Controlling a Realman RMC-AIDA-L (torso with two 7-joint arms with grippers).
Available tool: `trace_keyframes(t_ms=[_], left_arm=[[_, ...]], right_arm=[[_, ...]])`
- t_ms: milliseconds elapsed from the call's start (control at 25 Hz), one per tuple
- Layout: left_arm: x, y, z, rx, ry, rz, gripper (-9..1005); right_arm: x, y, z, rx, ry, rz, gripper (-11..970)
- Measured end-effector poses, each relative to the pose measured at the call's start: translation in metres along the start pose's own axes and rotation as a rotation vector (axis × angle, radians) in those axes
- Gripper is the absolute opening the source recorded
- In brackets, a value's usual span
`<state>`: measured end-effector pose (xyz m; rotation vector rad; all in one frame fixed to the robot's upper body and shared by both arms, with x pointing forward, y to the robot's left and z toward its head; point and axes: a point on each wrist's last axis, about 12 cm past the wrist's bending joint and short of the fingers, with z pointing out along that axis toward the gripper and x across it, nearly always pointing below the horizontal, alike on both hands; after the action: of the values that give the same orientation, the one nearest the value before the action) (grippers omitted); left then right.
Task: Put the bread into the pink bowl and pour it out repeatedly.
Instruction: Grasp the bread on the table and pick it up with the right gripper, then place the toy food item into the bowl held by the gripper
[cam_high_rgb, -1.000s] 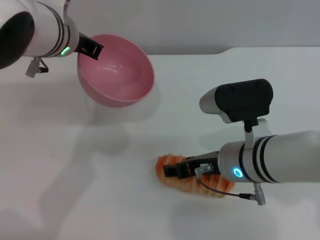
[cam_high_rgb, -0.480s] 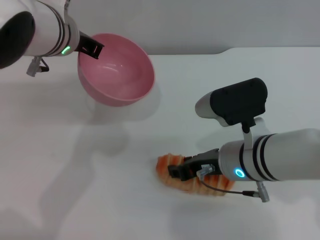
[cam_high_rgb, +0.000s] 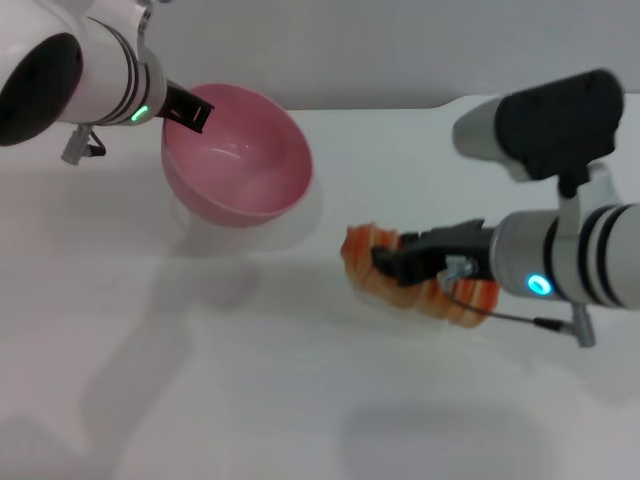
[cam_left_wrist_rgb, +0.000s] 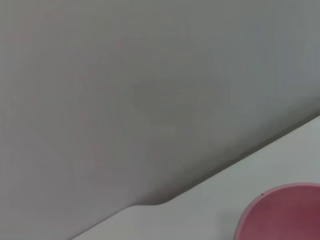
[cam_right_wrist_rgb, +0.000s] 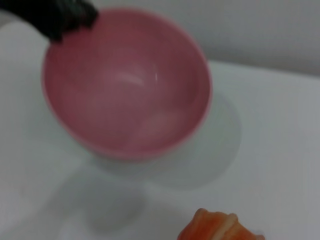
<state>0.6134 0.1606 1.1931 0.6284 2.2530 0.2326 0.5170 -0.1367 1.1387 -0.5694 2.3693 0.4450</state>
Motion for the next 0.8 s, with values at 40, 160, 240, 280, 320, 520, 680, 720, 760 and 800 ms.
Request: trace_keyframes(t_ms=[40, 160, 240, 280, 320, 520, 680, 720, 760, 800], left_arm=[[0.001, 0.000, 0.001, 0.003, 0.003, -0.002, 31], [0.002, -0.002, 0.003, 0.012, 0.009, -0.002, 30], [0.002, -0.004, 0.003, 0.031, 0.009, -0.002, 30], [0.003, -0.006, 0.004, 0.042, 0.009, -0.002, 30], [0.002, -0.010, 0.004, 0.065, 0.008, -0.001, 30], [0.000, -0.032, 0.002, 0.162, -0.014, 0.033, 30], [-0.006, -0.050, -0.002, 0.235, -0.043, 0.058, 30], [-0.008, -0.054, -0.003, 0.252, -0.055, 0.057, 30], [-0.009, -0.056, -0.004, 0.269, -0.066, 0.056, 31], [-0.011, -0.059, -0.005, 0.286, -0.075, 0.054, 31]], right_arm=[[-0.004, 0.000, -0.005, 0.007, -0.016, -0.008, 382], [-0.017, 0.000, -0.021, 0.039, -0.069, -0.039, 355], [-0.028, 0.000, -0.035, 0.062, -0.111, -0.063, 337], [-0.037, 0.000, -0.049, 0.091, -0.156, -0.083, 328], [-0.037, 0.000, -0.049, 0.091, -0.156, -0.083, 311], [-0.053, -0.001, -0.072, 0.142, -0.237, -0.115, 264], [-0.055, -0.001, -0.073, 0.147, -0.248, -0.122, 246], [-0.055, -0.002, -0.071, 0.146, -0.245, -0.121, 242], [-0.054, -0.002, -0.070, 0.144, -0.244, -0.121, 238], [-0.053, -0.002, -0.067, 0.142, -0.239, -0.118, 233]])
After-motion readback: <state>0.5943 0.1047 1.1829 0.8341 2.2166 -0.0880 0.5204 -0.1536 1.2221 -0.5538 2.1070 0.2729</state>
